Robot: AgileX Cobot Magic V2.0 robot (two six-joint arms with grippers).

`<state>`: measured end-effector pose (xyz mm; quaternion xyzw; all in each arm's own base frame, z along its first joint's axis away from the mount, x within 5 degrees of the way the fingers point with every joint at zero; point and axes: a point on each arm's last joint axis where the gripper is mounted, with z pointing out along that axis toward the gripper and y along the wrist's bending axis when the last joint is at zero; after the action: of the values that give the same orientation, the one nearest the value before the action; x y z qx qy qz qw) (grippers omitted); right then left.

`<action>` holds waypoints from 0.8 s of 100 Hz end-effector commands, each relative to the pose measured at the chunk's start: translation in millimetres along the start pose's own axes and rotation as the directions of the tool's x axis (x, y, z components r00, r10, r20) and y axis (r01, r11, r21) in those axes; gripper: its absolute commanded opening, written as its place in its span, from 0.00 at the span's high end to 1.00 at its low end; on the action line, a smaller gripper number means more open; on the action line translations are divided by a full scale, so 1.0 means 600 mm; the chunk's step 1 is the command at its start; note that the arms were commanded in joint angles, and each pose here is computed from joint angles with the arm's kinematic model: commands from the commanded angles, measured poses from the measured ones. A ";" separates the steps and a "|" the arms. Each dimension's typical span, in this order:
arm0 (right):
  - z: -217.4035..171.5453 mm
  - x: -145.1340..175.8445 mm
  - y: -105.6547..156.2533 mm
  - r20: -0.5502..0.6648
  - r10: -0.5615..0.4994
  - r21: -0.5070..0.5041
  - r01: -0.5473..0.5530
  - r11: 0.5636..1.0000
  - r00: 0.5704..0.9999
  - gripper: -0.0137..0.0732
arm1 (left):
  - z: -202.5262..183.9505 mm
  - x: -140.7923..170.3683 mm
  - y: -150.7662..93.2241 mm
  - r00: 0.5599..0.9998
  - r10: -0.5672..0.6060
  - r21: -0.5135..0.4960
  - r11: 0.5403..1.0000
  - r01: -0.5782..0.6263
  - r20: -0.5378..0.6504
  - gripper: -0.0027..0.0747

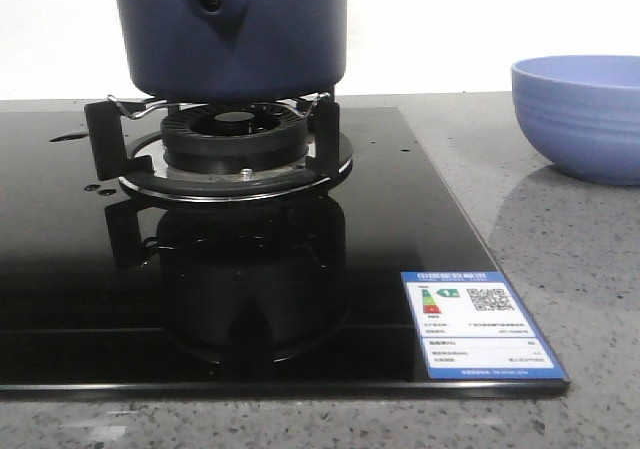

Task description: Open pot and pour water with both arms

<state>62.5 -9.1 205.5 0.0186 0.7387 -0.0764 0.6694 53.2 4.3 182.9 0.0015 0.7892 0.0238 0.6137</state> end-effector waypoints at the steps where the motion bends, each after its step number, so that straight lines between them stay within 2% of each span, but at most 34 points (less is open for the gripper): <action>1: -0.004 0.000 -0.002 0.099 -0.010 0.029 0.007 1.000 0.995 0.92 | 0.002 0.008 -0.002 0.999 -0.008 0.009 1.000 0.008 0.041 0.99; 23: -0.010 0.031 -0.002 -0.003 -0.005 0.047 0.005 0.999 1.000 0.92 | 0.002 0.008 -0.002 0.999 -0.008 0.009 1.000 0.008 0.041 0.99; 41: -0.012 0.054 -0.002 -0.152 0.026 0.047 -0.019 0.999 0.988 0.92 | 0.002 0.008 -0.002 0.999 -0.008 0.009 1.000 0.008 0.041 0.99; 80: -0.012 0.053 -0.001 -0.149 0.034 0.046 -0.027 0.999 0.988 0.92 | 0.002 0.008 -0.002 0.999 -0.008 0.009 1.000 0.008 0.041 0.99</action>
<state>52.0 -11.5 181.7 0.0483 0.7857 -0.0816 0.6113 53.2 4.3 182.9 0.0014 0.7893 0.0238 0.6135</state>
